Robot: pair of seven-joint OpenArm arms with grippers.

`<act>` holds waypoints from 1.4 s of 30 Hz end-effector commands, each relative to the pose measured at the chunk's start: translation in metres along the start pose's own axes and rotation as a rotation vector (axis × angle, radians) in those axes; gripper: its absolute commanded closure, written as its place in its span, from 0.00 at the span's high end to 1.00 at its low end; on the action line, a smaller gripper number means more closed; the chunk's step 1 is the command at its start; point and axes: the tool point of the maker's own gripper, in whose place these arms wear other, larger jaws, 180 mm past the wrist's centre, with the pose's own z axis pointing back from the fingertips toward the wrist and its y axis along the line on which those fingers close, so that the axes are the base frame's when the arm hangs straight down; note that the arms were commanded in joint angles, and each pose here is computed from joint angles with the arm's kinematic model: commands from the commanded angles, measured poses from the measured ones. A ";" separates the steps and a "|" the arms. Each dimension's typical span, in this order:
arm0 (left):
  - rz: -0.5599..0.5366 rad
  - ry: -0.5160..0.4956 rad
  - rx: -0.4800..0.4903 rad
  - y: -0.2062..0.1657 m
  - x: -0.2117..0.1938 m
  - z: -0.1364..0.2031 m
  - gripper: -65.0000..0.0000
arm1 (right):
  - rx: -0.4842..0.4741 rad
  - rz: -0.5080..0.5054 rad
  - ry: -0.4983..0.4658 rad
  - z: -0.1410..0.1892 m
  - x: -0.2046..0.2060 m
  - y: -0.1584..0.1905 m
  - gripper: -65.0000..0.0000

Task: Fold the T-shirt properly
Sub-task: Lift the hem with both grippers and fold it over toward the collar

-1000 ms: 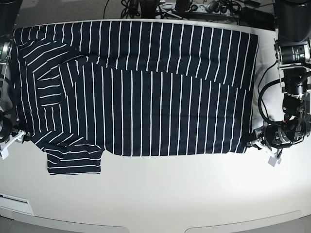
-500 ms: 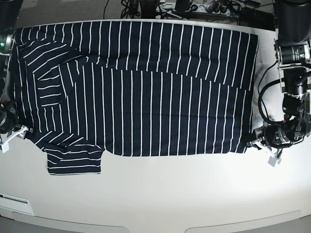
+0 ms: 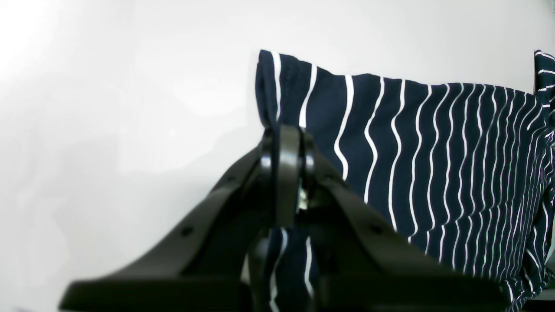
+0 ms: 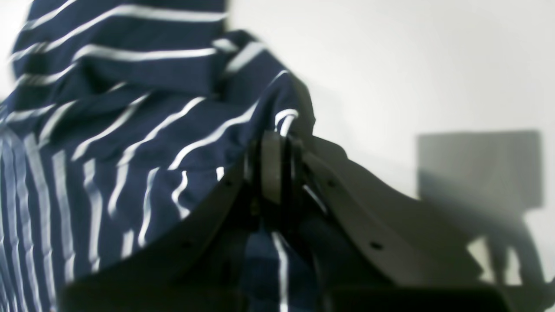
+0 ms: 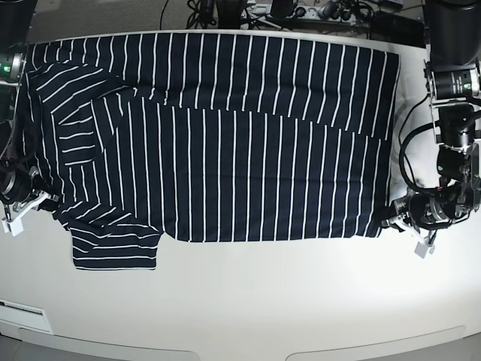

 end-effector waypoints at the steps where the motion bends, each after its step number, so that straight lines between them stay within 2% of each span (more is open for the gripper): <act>1: -0.025 0.031 0.047 0.010 0.001 0.007 0.00 | 0.016 0.019 -0.071 0.010 0.031 0.003 0.00; 12: -0.204 -0.059 -0.166 -0.043 0.044 0.023 0.00 | 0.149 0.045 -0.114 0.036 0.084 0.034 0.00; 19: -0.285 -0.049 -0.357 -0.091 0.056 0.044 0.00 | 0.089 0.197 -0.083 0.071 0.092 0.030 0.00; 22: -0.327 -0.024 -0.404 -0.105 0.054 0.055 0.00 | 0.052 0.263 -0.082 0.087 0.096 0.027 0.00; 28: -0.383 -0.054 -0.377 -0.094 0.064 0.088 0.00 | 0.016 0.363 -0.021 0.102 0.076 0.026 0.00; 33: -0.372 -0.071 -0.356 -0.075 0.060 0.111 0.00 | 0.074 0.395 -0.005 0.099 0.056 0.046 0.00; 42: -0.308 0.017 -0.308 -0.036 0.016 0.112 0.00 | 0.065 0.498 -0.093 0.131 0.058 0.068 0.00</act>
